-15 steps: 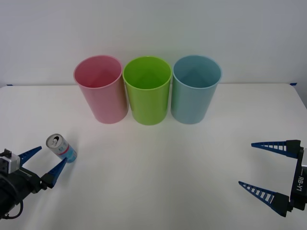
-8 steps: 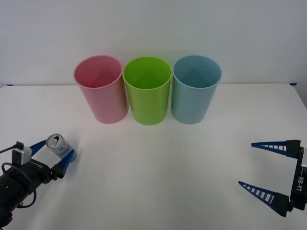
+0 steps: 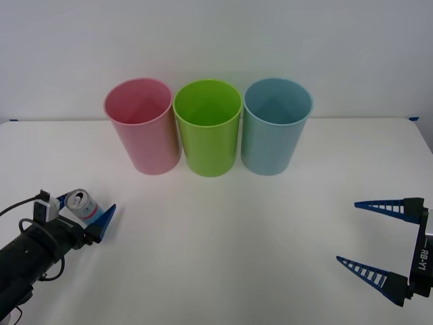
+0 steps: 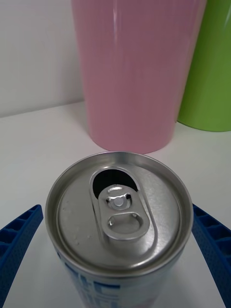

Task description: Put cans in the blue bin and PET bottles in the pink bin and trash in the green bin.

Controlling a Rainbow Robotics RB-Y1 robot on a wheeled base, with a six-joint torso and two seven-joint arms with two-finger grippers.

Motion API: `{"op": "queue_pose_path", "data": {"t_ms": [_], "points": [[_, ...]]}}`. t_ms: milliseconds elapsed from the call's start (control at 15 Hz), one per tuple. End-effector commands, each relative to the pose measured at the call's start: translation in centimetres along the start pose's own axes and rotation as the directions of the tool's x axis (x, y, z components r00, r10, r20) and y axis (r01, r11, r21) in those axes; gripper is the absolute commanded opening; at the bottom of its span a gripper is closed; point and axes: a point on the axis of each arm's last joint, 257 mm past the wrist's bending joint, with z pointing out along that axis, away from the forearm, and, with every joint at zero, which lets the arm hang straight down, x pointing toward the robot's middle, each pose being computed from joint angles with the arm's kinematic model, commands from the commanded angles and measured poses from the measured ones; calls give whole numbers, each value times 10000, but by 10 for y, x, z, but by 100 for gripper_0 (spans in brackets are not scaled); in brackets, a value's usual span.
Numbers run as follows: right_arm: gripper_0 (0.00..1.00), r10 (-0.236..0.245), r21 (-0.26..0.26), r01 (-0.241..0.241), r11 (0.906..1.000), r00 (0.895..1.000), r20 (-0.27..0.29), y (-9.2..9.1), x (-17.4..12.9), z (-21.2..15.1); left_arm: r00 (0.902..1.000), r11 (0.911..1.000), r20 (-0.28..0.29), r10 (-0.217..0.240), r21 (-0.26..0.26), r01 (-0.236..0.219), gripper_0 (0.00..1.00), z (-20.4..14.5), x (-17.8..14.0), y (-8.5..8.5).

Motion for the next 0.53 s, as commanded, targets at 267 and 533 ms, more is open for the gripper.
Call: {"op": "queue_pose_path", "data": {"t_ms": [267, 533], "points": [[100, 0, 0, 0, 10000, 10000, 0, 0, 0, 0, 9999, 10000, -141, 44, 64, -43, 100, 8, 4, 1], [100, 0, 0, 0, 10000, 10000, 0, 0, 0, 0, 9999, 9993, -22, -103, 346, 103, 99, 10, -1, -5]]}}
